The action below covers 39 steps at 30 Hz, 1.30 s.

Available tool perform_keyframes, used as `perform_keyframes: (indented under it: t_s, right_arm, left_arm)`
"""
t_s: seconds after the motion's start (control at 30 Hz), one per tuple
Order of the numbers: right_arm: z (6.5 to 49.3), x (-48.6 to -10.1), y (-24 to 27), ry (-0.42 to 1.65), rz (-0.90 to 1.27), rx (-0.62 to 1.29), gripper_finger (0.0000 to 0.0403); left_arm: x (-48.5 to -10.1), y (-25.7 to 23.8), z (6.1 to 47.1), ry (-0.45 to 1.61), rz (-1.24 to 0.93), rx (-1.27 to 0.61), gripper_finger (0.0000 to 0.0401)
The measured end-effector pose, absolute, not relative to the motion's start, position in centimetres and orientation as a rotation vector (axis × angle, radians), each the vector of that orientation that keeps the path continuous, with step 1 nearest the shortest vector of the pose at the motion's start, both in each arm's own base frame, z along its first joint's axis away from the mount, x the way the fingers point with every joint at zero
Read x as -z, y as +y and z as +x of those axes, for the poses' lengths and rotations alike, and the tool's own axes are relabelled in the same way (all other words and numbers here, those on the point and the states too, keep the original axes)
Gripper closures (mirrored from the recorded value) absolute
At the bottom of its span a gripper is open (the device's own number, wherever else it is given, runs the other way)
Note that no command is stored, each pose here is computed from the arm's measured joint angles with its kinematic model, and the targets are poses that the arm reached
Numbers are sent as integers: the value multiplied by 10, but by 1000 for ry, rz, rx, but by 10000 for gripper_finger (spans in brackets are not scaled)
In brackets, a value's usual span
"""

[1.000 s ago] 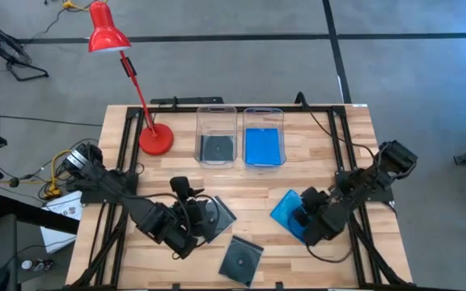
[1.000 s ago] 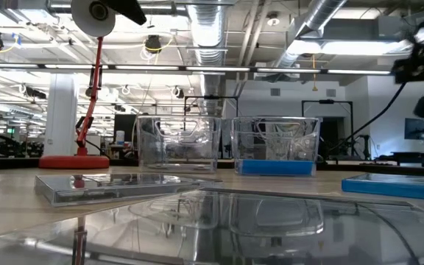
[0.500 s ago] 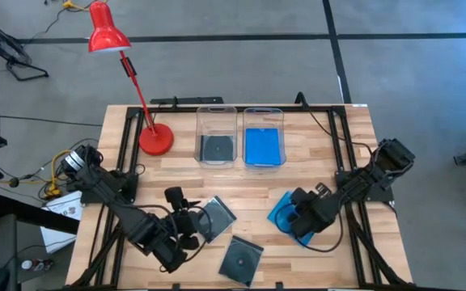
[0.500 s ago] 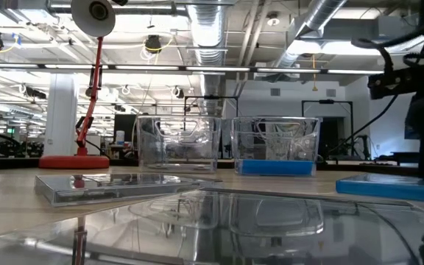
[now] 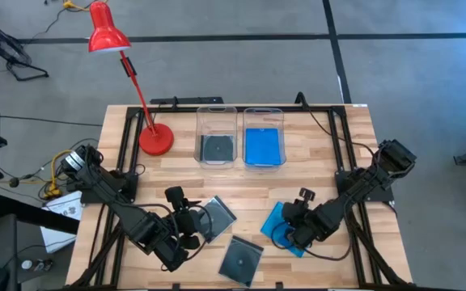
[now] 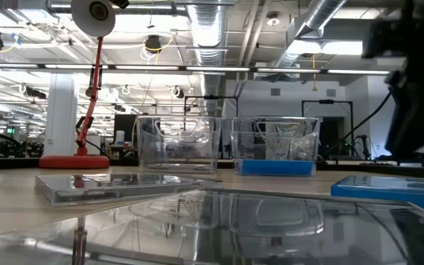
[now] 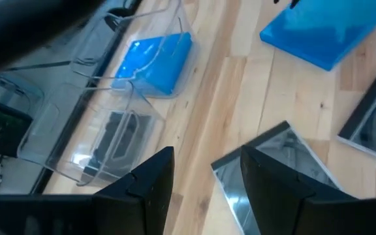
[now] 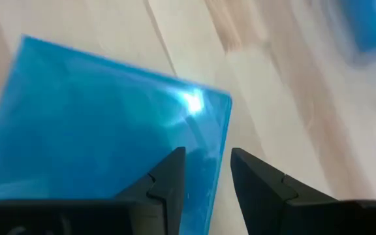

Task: Pick & place jewel cases by type
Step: Put the top black cd case into the left transparent bin

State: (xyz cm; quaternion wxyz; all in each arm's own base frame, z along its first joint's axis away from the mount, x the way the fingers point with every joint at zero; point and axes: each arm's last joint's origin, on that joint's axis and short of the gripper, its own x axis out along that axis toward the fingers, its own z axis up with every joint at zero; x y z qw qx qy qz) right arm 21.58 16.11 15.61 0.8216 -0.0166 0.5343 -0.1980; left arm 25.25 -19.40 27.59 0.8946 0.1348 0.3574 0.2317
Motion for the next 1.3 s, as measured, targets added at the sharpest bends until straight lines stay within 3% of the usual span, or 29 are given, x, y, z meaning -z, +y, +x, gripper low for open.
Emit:
perform_keyframes:
  t_s: [0.3, 0.73, 1.0, 1.3]
  right_arm:
    - [210, -177, 192, 1067, -7, 345, 285]
    - [219, -196, 245, 643, -1, 58, 285]
    - [236, -174, 262, 625, 5, -50, 285]
    - [248, -137, 274, 705, 98, -129, 285]
  left_arm:
    - [-276, -198, 256, 725, 251, -449, 230]
    - [-226, -189, 261, 843, 116, -361, 257]
    - [-205, -178, 265, 867, 103, -342, 268]
    - [-207, -186, 277, 819, 40, -176, 269]
